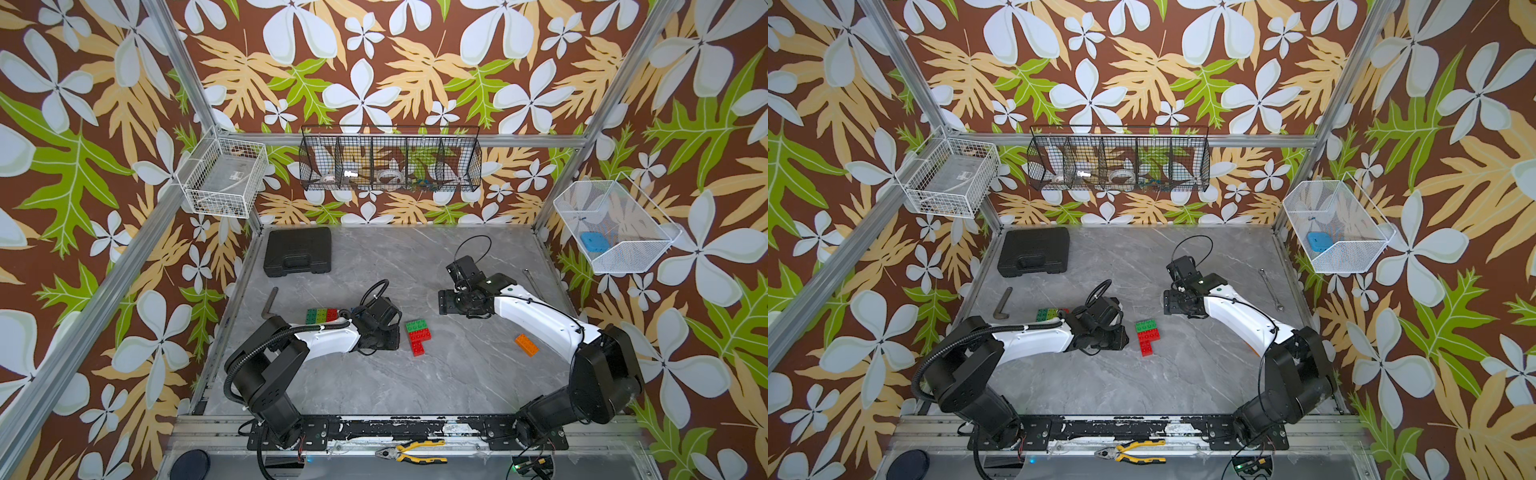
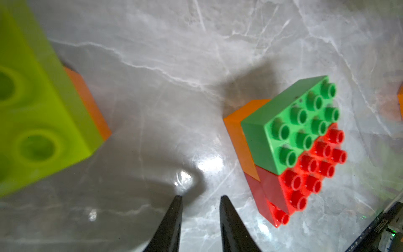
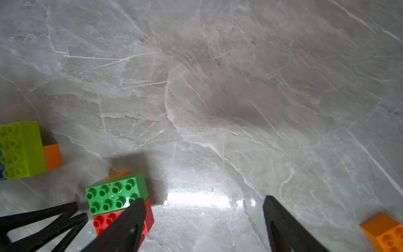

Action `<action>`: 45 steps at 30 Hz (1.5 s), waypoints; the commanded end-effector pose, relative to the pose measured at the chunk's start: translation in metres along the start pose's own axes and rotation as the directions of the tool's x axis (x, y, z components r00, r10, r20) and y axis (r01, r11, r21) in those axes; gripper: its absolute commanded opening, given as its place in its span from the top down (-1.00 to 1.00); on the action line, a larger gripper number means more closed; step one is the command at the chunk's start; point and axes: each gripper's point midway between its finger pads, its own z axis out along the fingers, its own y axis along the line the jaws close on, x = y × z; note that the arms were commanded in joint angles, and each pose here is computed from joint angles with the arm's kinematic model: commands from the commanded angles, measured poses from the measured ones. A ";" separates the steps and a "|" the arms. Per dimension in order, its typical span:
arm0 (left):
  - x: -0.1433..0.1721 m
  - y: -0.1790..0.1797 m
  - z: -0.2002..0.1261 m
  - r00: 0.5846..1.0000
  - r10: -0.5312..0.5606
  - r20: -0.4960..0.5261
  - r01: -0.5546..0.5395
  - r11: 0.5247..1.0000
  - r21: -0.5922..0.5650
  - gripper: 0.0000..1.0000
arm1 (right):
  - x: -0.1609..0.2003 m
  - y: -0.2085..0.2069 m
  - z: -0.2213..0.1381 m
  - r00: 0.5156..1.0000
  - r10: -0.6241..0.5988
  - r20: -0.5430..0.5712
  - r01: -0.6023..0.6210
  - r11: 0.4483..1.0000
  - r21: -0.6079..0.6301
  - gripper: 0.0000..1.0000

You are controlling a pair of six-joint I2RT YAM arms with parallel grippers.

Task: Assemble a rectangle with lego
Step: Pick up the lego brick from the center of the board.

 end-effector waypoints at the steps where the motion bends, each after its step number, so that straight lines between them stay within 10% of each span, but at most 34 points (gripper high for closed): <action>1: -0.012 -0.012 -0.013 0.999 0.018 0.034 -0.019 0.999 0.030 0.28 | 0.006 -0.027 0.002 0.999 0.026 -0.026 -0.025 0.998 0.055 -0.65; 13: -0.090 -0.061 -0.107 0.894 0.124 0.431 -0.189 0.976 0.111 -0.38 | 0.063 -0.205 0.008 0.875 0.484 0.028 -0.458 0.807 0.372 -0.84; 23: -0.090 -0.045 -0.121 0.839 0.161 0.520 -0.221 0.974 0.056 -0.46 | 0.108 -0.222 0.031 0.751 0.660 0.008 -0.627 0.710 0.320 -0.99; 45: -0.080 -0.048 -0.106 0.871 0.126 0.475 -0.202 0.973 0.114 -0.33 | 0.099 -0.228 0.038 0.822 0.569 0.007 -0.542 0.779 0.316 -0.30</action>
